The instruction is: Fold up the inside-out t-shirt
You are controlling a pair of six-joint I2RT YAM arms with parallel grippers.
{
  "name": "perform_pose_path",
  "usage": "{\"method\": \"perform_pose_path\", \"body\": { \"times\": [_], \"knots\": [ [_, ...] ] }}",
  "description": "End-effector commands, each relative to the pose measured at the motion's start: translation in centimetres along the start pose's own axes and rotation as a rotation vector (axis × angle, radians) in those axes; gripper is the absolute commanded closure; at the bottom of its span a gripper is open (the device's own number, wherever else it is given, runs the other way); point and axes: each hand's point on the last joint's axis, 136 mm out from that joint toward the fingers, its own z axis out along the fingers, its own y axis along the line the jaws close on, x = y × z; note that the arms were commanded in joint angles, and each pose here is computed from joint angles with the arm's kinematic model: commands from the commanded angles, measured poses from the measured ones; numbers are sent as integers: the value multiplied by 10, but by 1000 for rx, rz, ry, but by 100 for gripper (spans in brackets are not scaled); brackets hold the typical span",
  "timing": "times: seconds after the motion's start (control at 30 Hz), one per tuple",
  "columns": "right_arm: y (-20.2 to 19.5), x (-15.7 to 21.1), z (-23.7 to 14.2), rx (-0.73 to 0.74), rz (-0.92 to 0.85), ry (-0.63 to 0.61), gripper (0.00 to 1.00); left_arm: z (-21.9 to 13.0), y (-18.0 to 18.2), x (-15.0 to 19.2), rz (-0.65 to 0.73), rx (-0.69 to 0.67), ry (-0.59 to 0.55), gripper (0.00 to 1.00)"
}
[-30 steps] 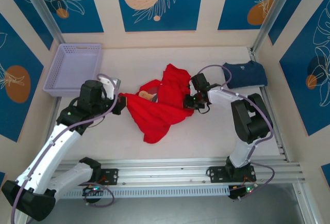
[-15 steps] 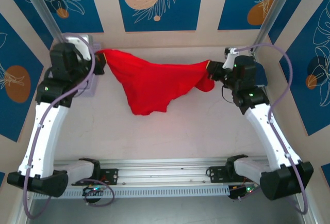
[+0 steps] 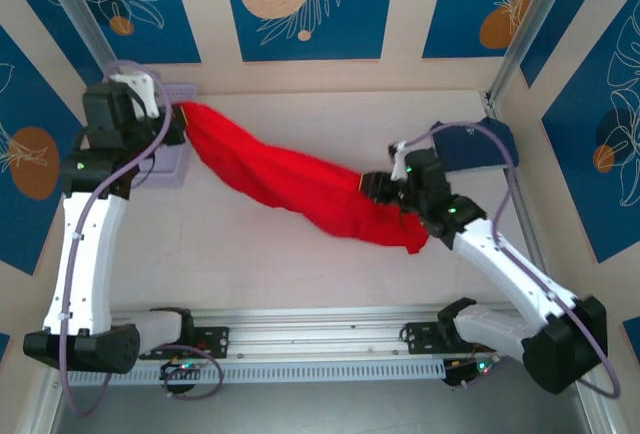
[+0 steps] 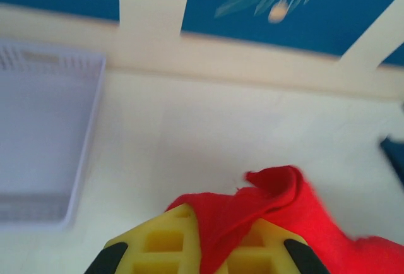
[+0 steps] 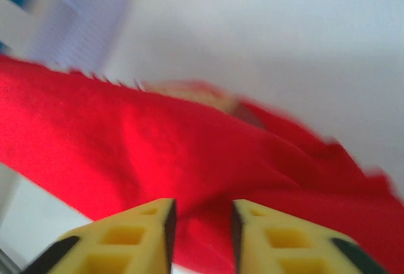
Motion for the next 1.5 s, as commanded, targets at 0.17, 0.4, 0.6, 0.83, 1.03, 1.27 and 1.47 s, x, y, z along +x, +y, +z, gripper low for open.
{"method": "perform_pose_path", "body": {
  "times": [0.17, 0.4, 0.6, 0.83, 1.03, 1.27, 1.47],
  "knots": [
    [-50, 54, 12, 172, 35, 152, 53, 12, 17, 99, -24, 3, 200, 100],
    [-60, 22, 52, 246, -51, 189, 47, 21, 11, 119, -69, 67, 204, 100],
    [-32, 17, 102, 115, -94, 292, 41, 27, 9, 121, -69, 87, 207, 100],
    [-25, 32, 139, 105, -121, 385, 61, 28, 7, 119, -76, 103, 199, 100],
    [-16, -43, 119, 133, -189, 209, 92, 32, -1, 95, -134, 127, 157, 100],
    [39, -193, 34, 62, -260, -126, 98, 24, -3, -12, -165, 97, -21, 100],
    [44, -149, -15, 67, -274, -134, 94, -48, -13, -46, -53, 88, -201, 100]
  ]
}}
